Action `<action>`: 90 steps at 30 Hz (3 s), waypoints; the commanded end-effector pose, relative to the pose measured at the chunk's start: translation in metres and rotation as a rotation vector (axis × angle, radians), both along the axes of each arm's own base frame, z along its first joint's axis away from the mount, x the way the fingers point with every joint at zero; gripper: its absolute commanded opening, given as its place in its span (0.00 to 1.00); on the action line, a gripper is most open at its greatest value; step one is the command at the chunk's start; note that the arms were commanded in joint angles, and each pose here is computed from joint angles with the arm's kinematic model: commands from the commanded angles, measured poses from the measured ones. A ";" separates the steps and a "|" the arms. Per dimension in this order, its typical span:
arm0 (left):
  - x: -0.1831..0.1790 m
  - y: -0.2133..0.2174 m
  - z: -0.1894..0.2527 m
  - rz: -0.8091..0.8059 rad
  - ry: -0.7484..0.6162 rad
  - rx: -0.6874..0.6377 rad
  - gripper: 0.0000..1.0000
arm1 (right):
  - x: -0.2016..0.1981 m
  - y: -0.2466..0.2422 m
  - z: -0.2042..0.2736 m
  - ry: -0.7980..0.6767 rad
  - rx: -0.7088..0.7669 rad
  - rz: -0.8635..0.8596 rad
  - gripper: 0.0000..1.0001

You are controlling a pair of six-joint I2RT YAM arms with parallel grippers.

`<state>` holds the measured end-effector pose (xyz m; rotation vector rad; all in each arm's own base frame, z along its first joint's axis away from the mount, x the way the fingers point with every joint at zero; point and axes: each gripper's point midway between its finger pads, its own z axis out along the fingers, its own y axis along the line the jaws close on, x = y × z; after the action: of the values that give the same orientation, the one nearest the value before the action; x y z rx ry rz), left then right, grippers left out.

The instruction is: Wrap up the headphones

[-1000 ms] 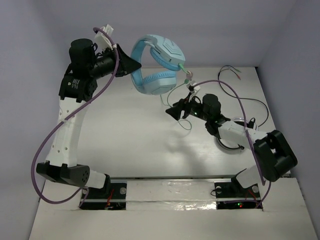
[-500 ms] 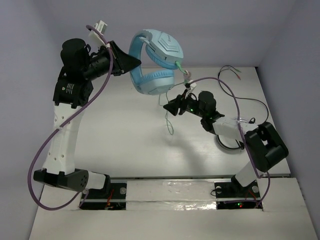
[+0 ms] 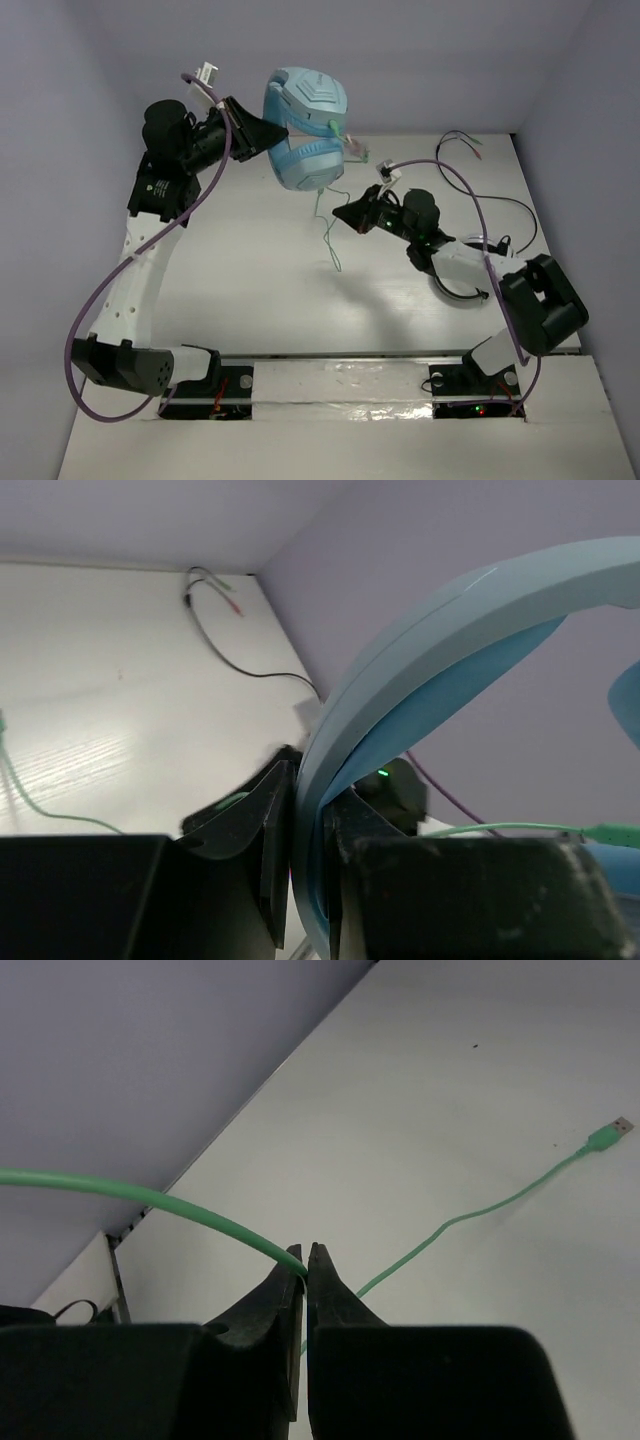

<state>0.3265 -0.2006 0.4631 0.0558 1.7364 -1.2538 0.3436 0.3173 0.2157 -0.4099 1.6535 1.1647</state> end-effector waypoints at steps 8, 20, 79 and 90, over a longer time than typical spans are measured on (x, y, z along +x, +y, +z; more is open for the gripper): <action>0.053 0.040 -0.057 0.359 0.056 -0.165 0.00 | -0.025 -0.039 -0.042 0.304 -0.159 -0.291 0.00; 0.070 0.070 -0.150 0.698 0.121 -0.035 0.00 | -0.116 0.010 -0.043 0.303 -0.464 -0.075 0.00; -0.098 -0.055 -0.249 -0.380 0.002 0.608 0.00 | -0.064 -0.099 0.078 -0.061 -0.800 -0.642 0.00; -0.100 -0.058 -0.195 -0.339 -0.091 0.518 0.00 | -0.065 -0.075 0.073 -0.021 -0.632 -0.536 0.00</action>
<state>0.2241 -0.2457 0.1995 0.7578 2.1883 -0.8864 0.2780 0.2353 0.2724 -0.3952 1.9915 0.1165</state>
